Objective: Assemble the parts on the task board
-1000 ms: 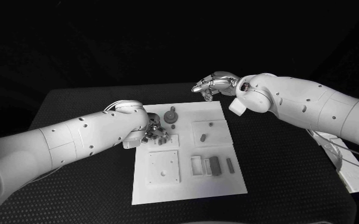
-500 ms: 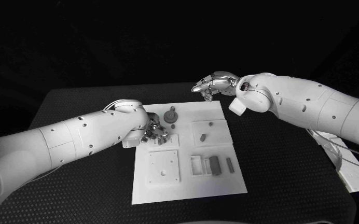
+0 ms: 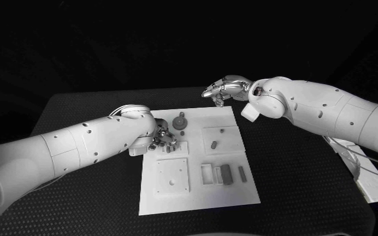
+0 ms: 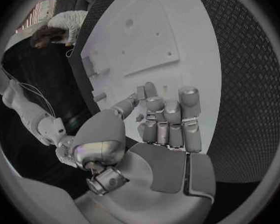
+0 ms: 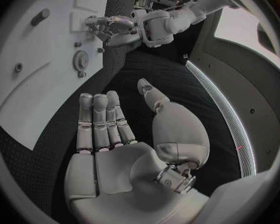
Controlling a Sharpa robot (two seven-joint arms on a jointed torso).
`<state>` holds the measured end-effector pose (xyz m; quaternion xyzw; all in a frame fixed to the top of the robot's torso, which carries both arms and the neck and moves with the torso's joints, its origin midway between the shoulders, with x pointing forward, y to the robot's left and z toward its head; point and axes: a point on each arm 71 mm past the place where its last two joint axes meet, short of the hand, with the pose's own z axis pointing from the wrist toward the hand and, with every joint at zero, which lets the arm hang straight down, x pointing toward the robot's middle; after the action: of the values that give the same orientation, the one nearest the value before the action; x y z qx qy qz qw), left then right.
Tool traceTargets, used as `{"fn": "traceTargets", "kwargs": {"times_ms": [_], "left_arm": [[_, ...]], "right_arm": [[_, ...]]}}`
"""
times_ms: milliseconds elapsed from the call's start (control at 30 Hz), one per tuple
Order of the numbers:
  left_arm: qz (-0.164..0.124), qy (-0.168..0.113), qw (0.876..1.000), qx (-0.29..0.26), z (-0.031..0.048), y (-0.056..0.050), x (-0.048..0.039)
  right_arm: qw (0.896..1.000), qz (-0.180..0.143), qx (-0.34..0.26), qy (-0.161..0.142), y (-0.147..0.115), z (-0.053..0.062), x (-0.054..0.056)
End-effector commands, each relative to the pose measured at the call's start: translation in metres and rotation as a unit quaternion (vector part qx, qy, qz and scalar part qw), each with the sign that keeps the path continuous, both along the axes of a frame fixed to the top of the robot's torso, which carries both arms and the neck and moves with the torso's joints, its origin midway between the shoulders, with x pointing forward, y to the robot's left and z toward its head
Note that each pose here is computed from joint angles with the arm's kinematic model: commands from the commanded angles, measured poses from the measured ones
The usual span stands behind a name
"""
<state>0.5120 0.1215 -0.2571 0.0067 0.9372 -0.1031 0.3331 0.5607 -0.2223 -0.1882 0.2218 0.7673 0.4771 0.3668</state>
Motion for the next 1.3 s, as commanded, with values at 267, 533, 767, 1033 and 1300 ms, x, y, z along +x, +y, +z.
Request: {"fn": "traceTargets", "kwargs": {"times_ms": [267,533,767,1033,1300], "left_arm": [[0.002,0.005,1.0,0.011,-0.005,0.0028,-0.0008],[0.004,0.0,1.0,0.006,-0.0045,0.0027,-0.0001],[0.01,-0.011,1.0,0.002,-0.0036,0.0033,0.002],[0.014,-0.02,1.0,-0.002,-0.0027,0.0039,0.0036],[0.009,-0.012,1.0,0.003,-0.0036,0.0045,0.0027]], "right_arm": [[1.0,0.009,0.001,0.002,0.0018,-0.0002,-0.0011],[1.0,0.009,0.002,0.002,0.002,-0.0002,-0.001],[1.0,0.009,0.002,0.002,0.0023,-0.0001,-0.001],[1.0,0.009,0.002,0.002,0.0025,-0.0001,-0.0011],[1.0,0.009,0.002,0.002,0.002,-0.0001,-0.0011]]}}
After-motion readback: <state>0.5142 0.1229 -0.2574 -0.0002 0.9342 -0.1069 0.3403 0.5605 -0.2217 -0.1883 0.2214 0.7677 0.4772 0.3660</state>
